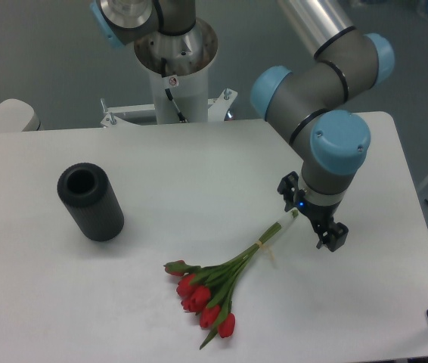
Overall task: Place the flowers on the table
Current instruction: 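Raise the open gripper up away from the tulips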
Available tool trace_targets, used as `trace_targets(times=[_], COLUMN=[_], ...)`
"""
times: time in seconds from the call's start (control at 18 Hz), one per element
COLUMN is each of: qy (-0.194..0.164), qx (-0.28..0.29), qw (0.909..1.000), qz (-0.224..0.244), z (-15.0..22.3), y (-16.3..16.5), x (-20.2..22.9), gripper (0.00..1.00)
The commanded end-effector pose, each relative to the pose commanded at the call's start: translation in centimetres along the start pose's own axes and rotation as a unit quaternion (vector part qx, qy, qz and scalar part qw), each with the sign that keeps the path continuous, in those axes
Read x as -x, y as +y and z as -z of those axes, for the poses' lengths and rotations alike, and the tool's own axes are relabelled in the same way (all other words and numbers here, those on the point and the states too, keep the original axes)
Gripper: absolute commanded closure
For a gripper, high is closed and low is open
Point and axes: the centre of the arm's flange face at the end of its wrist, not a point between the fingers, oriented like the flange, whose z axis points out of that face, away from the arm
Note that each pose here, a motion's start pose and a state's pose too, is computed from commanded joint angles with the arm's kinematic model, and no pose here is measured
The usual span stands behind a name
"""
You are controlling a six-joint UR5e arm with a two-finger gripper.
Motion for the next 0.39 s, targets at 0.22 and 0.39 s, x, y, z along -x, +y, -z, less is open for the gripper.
trace_targets(times=[0.22, 0.39], qy=[0.004, 0.004], qx=[0.0, 0.0], qw=[1.0, 1.0], qz=[-0.003, -0.004], z=[-0.57, -0.57], y=[-0.11, -0.11], x=[-0.06, -0.06], gripper=[0.0, 0.0])
